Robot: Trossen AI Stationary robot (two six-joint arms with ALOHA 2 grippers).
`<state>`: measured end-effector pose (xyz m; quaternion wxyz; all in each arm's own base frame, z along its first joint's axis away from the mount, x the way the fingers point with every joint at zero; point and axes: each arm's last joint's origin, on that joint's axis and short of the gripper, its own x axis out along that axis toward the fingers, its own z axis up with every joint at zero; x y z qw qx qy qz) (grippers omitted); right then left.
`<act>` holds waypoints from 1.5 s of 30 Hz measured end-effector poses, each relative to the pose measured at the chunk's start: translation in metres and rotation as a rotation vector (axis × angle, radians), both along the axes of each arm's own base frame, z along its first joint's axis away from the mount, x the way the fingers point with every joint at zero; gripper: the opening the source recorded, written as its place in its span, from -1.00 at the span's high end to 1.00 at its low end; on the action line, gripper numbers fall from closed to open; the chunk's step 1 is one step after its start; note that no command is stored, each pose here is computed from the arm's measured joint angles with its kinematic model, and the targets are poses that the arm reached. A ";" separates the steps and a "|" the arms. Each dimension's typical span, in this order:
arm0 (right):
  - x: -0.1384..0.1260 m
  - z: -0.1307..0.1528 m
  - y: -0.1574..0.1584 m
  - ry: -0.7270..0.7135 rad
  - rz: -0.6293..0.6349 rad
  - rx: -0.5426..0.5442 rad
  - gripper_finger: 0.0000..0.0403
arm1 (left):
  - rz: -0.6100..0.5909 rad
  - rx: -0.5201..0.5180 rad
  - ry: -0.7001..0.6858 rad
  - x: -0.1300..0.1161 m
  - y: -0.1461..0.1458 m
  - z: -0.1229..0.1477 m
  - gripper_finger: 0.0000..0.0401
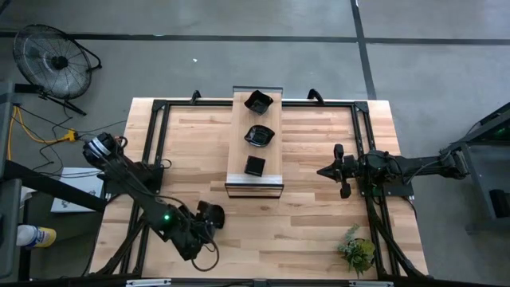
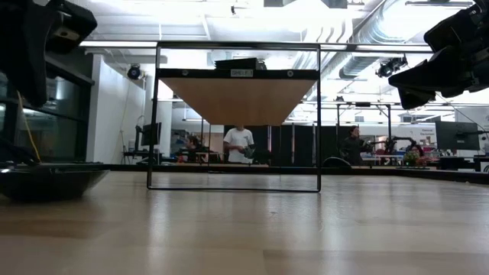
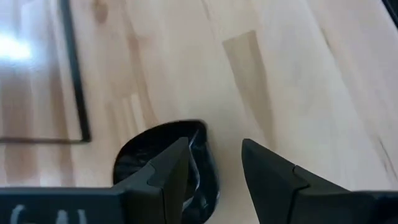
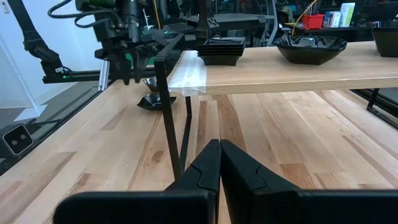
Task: Pick & Place Mini shaped plates
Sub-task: Stack the leaf-shaped plate on top of the stacked leaf-shaped plates on the shelf
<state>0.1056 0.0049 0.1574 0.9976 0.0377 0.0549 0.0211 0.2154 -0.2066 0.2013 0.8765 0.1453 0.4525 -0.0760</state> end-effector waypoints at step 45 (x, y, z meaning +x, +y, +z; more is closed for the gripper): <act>0.000 0.000 0.000 0.000 0.000 0.000 0.98 | 0.011 0.183 0.055 0.021 -0.003 -0.052 0.27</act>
